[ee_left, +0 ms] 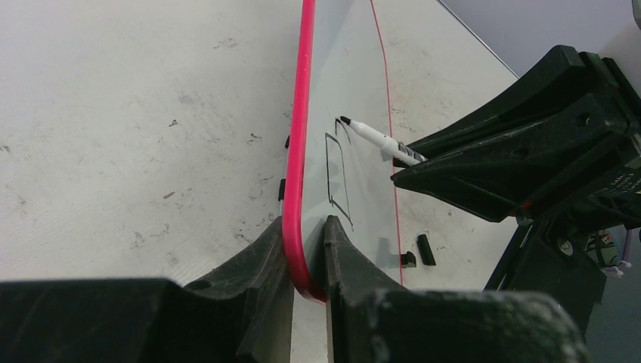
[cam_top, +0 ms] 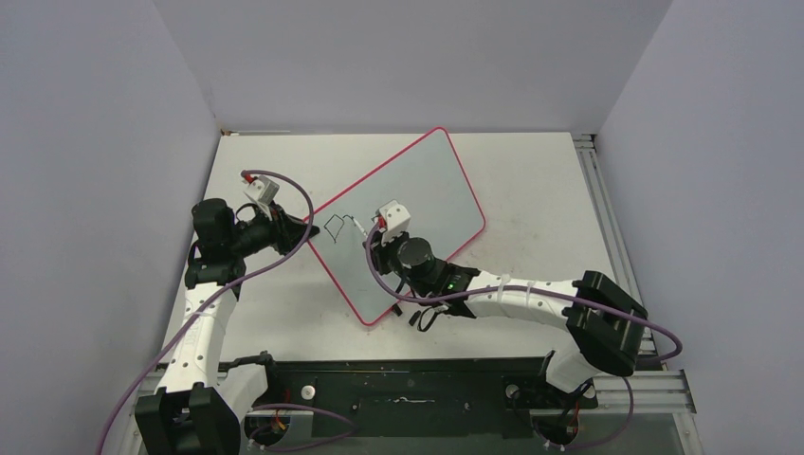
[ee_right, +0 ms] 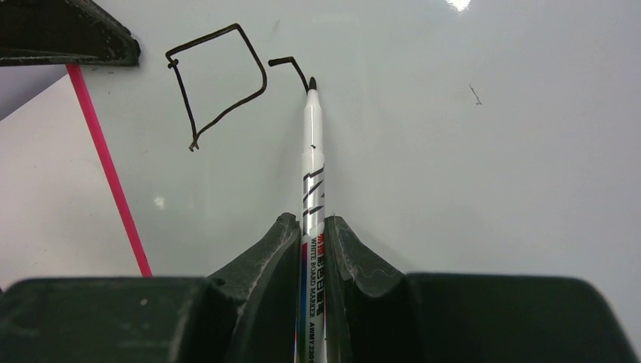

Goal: Write a sentence on the whiteboard

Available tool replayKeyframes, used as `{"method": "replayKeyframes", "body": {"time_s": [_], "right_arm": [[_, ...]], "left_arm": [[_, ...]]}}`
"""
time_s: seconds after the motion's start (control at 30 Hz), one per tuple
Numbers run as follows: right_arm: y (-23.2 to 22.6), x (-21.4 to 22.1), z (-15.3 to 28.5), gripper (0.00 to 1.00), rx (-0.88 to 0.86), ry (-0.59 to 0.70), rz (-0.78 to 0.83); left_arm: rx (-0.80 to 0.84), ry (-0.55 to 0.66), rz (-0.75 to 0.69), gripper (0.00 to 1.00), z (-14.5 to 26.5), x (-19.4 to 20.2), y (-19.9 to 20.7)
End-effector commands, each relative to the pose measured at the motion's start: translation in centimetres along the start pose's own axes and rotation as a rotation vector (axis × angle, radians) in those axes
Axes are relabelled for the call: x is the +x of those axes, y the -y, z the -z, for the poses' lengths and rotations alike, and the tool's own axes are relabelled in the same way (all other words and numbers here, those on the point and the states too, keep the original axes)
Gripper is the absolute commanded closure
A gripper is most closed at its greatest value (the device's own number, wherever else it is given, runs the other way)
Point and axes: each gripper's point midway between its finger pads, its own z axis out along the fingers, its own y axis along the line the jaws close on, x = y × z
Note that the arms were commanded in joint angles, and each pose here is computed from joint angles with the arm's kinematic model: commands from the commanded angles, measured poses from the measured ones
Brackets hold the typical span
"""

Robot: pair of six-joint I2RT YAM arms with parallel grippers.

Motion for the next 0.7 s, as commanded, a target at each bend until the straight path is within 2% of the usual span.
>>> {"method": "replayKeyframes", "body": {"time_s": [0.0,0.67], "right_arm": [[0.2,-2.1,-1.0,0.95,0.02,0.042,-0.026],[1.2,-2.4,-1.5,0.95,0.048,0.038,-0.057]], "left_arm": [[-0.03,-0.047,-0.091,1.0,-0.1,1.2,-0.9],[-0.031,-0.045,-0.094,1.0,-0.1,1.2,-0.9]]}}
